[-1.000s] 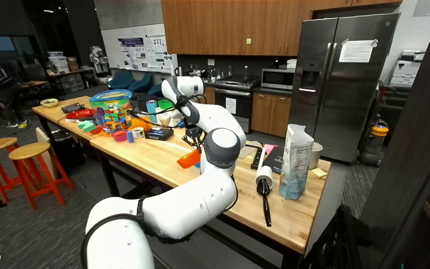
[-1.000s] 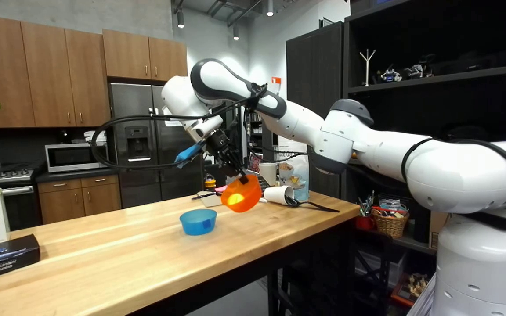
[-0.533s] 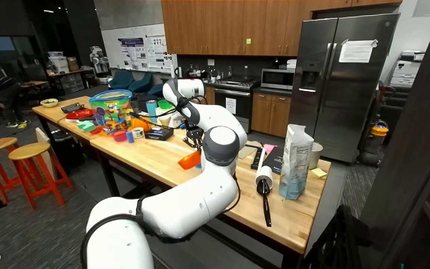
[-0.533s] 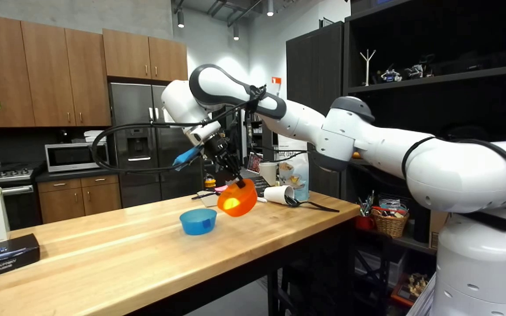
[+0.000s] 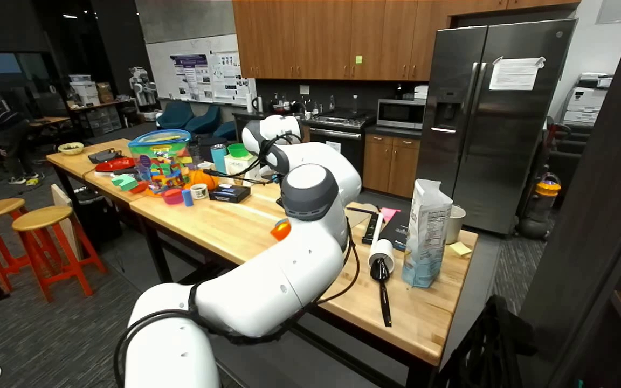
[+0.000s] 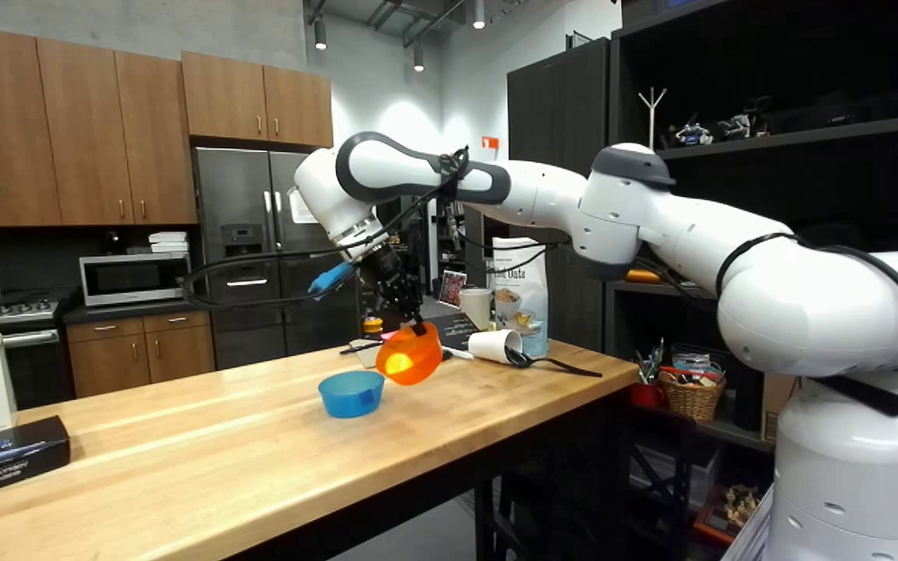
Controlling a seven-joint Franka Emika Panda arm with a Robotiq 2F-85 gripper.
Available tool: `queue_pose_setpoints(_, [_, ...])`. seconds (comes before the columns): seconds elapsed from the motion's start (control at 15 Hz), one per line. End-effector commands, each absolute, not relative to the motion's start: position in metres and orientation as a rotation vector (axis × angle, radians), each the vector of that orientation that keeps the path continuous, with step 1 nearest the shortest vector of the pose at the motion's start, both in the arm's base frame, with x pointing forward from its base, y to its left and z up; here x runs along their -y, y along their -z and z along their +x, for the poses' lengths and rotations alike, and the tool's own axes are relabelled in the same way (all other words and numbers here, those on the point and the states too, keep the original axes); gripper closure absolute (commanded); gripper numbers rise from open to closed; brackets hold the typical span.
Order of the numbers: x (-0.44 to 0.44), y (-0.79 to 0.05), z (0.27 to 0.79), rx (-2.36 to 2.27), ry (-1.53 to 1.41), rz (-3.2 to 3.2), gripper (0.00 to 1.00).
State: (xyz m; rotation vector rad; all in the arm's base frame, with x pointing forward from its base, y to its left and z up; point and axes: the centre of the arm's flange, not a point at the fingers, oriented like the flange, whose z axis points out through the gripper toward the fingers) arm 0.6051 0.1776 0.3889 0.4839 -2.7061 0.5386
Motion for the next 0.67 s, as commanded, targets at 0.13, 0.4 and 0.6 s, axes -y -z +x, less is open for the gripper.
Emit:
queue_pose_setpoints(0.13, [-0.173, -0.44, 0.628, 2.786, -0.61, 0.406, 0.99])
queue_pose_setpoints(0.4, [-0.197, -0.444, 0.633, 2.819, -0.706, 0.462, 0.99])
queue_pose_setpoints(0.6, [-0.227, -0.432, 0.635, 2.822, -0.816, 0.531, 0.99])
